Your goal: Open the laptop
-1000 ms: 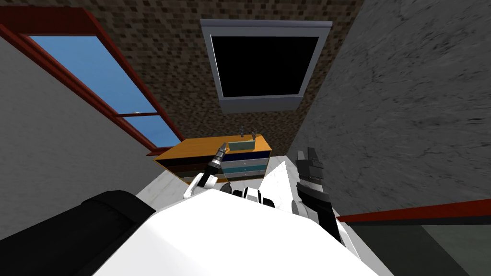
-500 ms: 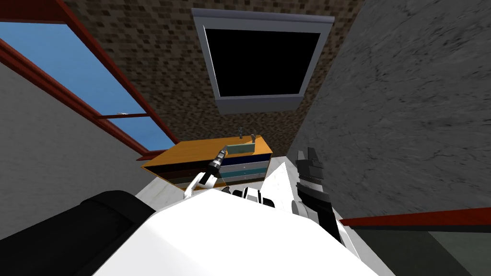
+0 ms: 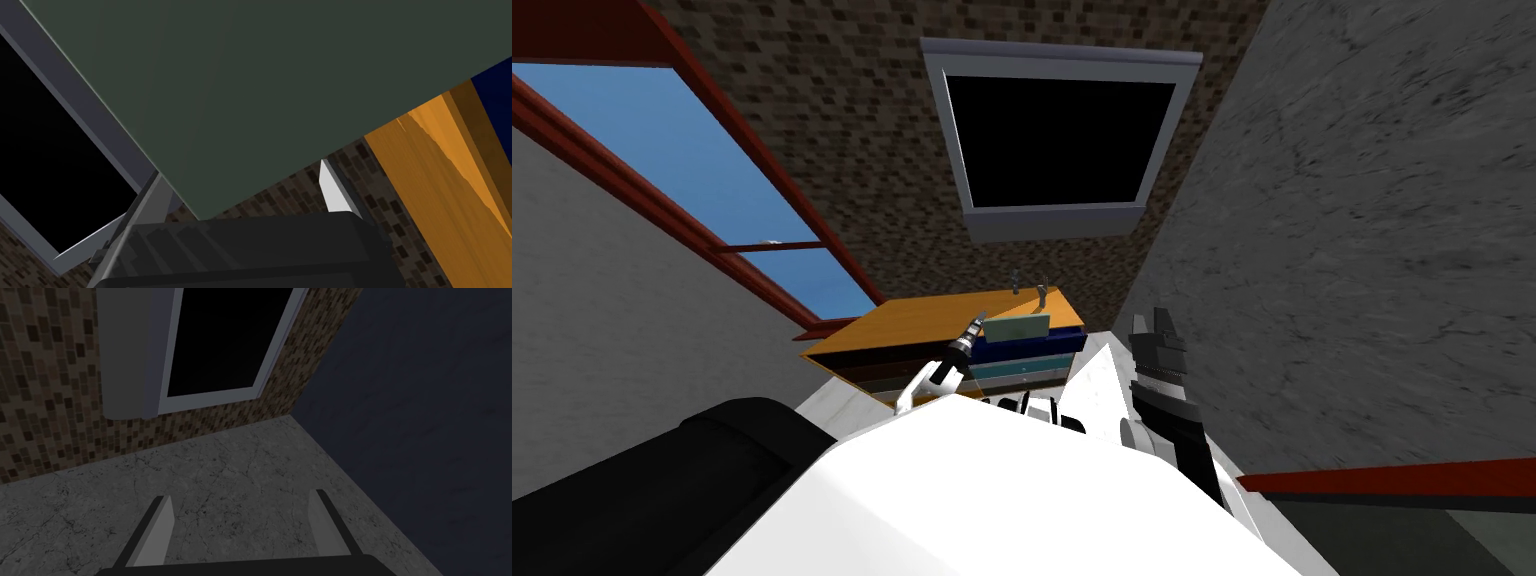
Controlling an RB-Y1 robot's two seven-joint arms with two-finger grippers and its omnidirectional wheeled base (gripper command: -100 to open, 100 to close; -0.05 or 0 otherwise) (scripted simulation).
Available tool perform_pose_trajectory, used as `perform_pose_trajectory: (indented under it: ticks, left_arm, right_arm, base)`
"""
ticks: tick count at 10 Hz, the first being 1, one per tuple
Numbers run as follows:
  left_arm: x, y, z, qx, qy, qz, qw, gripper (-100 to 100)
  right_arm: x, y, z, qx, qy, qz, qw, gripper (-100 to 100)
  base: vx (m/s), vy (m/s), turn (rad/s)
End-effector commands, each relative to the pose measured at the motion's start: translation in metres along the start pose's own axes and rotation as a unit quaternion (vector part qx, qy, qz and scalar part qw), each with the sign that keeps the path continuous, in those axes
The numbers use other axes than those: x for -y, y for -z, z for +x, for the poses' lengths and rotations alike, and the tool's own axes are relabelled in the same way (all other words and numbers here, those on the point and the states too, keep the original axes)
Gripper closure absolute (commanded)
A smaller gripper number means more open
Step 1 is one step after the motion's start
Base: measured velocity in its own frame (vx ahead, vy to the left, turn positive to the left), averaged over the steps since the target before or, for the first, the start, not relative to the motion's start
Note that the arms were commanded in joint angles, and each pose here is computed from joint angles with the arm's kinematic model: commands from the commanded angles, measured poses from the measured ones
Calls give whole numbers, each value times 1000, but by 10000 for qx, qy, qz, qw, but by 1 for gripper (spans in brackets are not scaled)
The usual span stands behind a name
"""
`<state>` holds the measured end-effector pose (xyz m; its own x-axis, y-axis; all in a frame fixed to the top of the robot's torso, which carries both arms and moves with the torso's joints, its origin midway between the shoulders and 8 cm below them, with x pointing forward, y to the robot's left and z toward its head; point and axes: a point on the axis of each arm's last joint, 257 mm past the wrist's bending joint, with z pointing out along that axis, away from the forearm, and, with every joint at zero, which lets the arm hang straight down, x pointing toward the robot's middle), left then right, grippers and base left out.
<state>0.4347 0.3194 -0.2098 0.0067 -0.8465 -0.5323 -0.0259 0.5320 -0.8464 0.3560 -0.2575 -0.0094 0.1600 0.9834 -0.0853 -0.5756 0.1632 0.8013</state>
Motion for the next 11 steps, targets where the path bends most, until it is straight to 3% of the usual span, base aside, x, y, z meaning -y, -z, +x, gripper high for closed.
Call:
perform_pose_trajectory:
  ticks: [1,5,6,7,11]
  left_arm:
    - [-3,-9,-5,77,-24,-70,9999,-100]
    - [-4,-30,-18,272,-51,-195,9994,-100]
    - [-3,-26,-16,246,-48,-159,9996,-100]
    - [-4,-18,-11,162,-39,-123,9998,100]
    - [-1,1,1,-9,-2,-18,10000,100]
  right_arm:
    - [0,0,0,0,1,0,10000,0]
    - [0,0,0,0,1,0,10000,0]
    - [0,0,0,0,1,0,10000,0]
    - [0,0,0,0,1,1,10000,0]
    - [0,0,0,0,1,1,10000,0]
  base:
    - [-60,4,-91]
    - [-31,20,-118]
    - [-15,9,-22]
    - [28,-13,166]
    - [37,-19,96]
